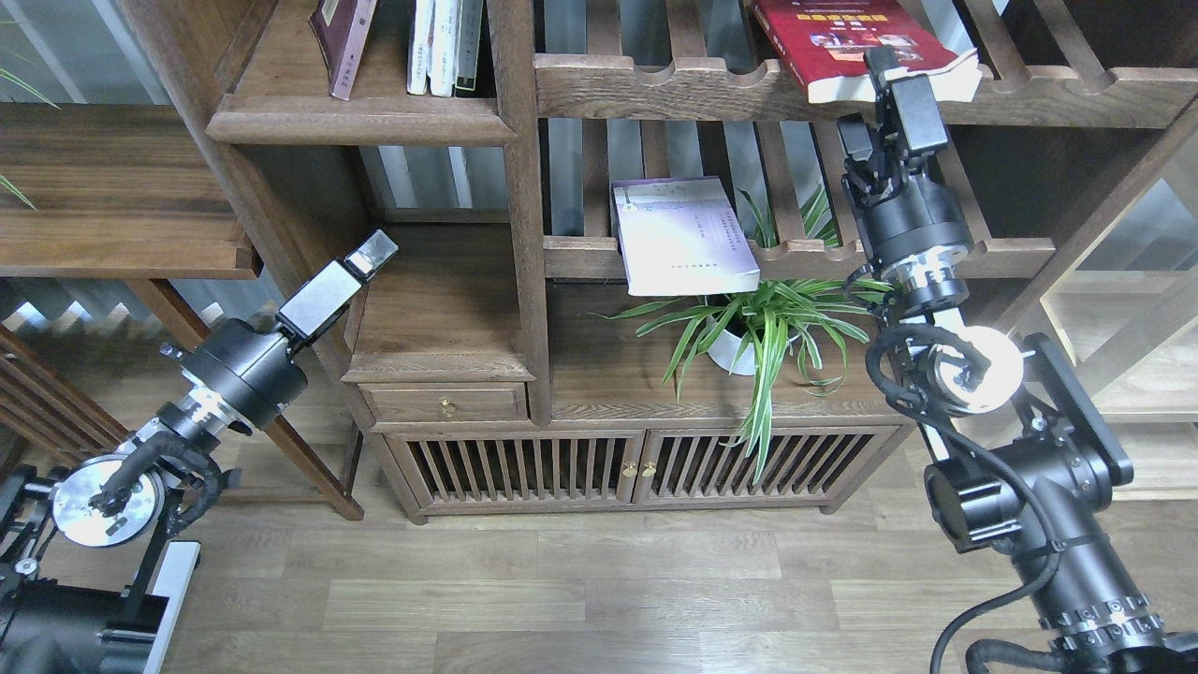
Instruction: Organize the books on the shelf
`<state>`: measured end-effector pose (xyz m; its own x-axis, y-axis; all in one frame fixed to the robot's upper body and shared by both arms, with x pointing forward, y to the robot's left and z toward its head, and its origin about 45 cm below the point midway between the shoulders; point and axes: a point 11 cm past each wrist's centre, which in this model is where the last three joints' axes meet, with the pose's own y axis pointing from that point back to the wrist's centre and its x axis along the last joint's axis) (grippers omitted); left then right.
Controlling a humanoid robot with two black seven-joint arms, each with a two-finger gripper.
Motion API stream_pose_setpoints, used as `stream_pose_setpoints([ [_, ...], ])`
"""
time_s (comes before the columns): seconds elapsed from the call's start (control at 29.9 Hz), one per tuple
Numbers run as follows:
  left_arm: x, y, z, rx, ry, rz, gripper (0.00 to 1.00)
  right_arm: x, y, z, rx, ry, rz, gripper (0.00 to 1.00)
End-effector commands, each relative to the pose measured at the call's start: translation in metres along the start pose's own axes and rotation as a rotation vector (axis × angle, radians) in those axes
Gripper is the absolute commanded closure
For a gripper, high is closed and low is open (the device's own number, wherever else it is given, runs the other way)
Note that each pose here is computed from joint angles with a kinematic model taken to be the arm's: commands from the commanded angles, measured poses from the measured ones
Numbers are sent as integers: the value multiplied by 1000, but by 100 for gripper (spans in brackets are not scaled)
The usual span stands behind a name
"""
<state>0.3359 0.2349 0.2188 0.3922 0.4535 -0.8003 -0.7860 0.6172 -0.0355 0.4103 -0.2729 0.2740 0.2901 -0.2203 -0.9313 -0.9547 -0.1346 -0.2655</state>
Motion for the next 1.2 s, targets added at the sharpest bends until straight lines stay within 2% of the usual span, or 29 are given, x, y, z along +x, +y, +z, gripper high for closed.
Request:
stream_pose_setpoints([
  [0.0, 0, 0, 0, 0, -1, 1, 1, 0, -2, -3, 8, 1, 12, 1],
  [0.33, 2, 0, -1, 1, 6, 8, 0, 1, -4, -9, 24, 2, 22, 1],
  [0.64, 3, 2, 0, -3, 4, 7, 1, -11, -22, -10, 24, 13, 43, 1],
  [0.74, 1, 1, 2, -7, 1, 3, 1, -4, -23, -11, 25, 21, 118, 2],
  [0.87, 2, 2, 3, -11, 0, 4, 0, 4, -26, -13, 28, 34, 244, 8],
  [1.04, 1, 4, 4, -13, -8, -4, 0, -12, -40, -16, 34, 44, 238, 51],
  [1.17, 2, 5, 6, -18, -10, -4, 0, -37, -59, -20, 43, 49, 183, 66],
])
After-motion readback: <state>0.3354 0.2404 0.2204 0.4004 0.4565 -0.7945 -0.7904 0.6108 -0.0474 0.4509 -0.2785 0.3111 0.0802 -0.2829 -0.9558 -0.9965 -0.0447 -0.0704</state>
